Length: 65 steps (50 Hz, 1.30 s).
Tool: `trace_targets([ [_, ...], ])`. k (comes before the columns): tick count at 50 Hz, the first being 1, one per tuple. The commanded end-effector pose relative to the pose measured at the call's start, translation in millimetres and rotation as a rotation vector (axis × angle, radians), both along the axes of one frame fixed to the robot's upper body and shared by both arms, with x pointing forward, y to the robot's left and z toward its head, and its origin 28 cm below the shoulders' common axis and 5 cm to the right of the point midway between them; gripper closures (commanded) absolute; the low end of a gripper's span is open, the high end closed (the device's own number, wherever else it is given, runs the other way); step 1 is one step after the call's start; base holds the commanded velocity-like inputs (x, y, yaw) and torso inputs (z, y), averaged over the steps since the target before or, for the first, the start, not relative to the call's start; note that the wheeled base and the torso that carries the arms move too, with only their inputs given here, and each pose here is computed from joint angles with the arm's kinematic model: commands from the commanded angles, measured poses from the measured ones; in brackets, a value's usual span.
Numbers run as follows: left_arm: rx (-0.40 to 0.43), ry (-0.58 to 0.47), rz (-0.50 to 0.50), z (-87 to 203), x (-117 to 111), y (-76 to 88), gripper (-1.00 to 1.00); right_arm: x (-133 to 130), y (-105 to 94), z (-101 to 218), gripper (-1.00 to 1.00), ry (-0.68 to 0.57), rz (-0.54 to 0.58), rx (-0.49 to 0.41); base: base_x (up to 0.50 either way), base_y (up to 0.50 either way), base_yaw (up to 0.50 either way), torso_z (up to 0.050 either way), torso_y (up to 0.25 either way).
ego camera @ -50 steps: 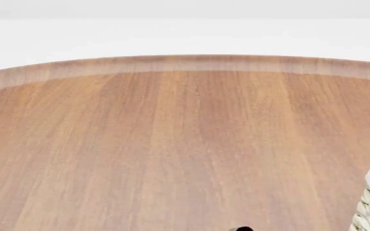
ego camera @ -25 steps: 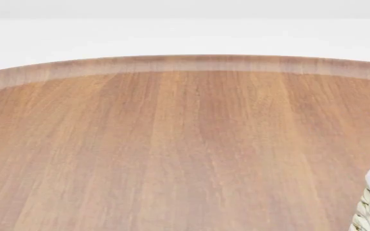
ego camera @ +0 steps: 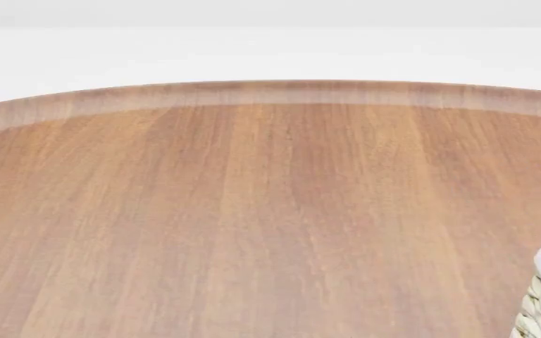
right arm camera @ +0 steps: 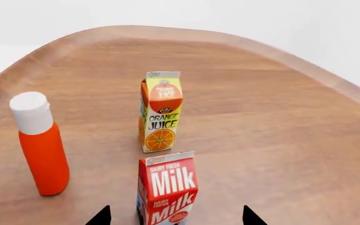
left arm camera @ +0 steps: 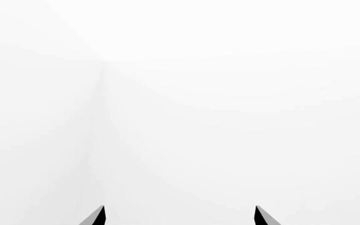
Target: Pick the milk and place it in the basket.
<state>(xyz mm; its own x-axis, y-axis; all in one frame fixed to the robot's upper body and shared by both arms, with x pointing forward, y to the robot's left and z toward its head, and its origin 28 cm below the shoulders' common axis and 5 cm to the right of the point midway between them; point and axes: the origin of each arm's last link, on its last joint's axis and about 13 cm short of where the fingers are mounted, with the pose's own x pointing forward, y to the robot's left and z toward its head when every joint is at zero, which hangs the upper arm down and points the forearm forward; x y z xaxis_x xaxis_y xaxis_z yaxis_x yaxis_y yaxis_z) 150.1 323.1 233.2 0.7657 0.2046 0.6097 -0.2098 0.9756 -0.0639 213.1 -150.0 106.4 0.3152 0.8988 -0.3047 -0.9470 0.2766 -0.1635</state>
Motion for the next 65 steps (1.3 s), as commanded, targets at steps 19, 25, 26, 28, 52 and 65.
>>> trace_targets([
  [19,0.004,-0.006,0.023,-3.2,-0.7,3.3,-1.00,45.9,15.9,-19.0,-1.00,0.075,0.115,0.023,0.00,0.00,0.00,0.000,0.000],
  [25,0.003,-0.006,0.024,-3.5,-0.8,3.6,-1.00,53.3,18.8,-24.3,-1.00,0.093,0.132,0.020,0.00,0.00,0.00,0.000,0.000],
  [26,0.004,-0.006,0.024,-3.5,-0.9,3.7,-1.00,54.3,19.2,-24.6,-1.00,0.095,0.136,0.022,0.00,0.00,0.00,0.000,0.000],
  [28,0.003,-0.006,0.026,-3.7,-1.2,3.9,-1.00,57.6,20.2,-26.7,-1.00,0.105,0.141,0.022,0.00,0.00,0.00,0.000,0.000],
  [52,0.001,-0.006,0.029,-3.9,-2.0,4.9,-1.00,77.3,30.0,-48.6,-1.00,0.186,0.194,0.016,0.00,0.00,0.00,0.000,0.000],
  [65,0.000,-0.007,0.028,-3.9,-2.2,4.9,-1.00,87.7,36.1,-56.7,-1.00,0.215,0.226,0.014,0.00,0.00,0.00,0.000,0.000],
])
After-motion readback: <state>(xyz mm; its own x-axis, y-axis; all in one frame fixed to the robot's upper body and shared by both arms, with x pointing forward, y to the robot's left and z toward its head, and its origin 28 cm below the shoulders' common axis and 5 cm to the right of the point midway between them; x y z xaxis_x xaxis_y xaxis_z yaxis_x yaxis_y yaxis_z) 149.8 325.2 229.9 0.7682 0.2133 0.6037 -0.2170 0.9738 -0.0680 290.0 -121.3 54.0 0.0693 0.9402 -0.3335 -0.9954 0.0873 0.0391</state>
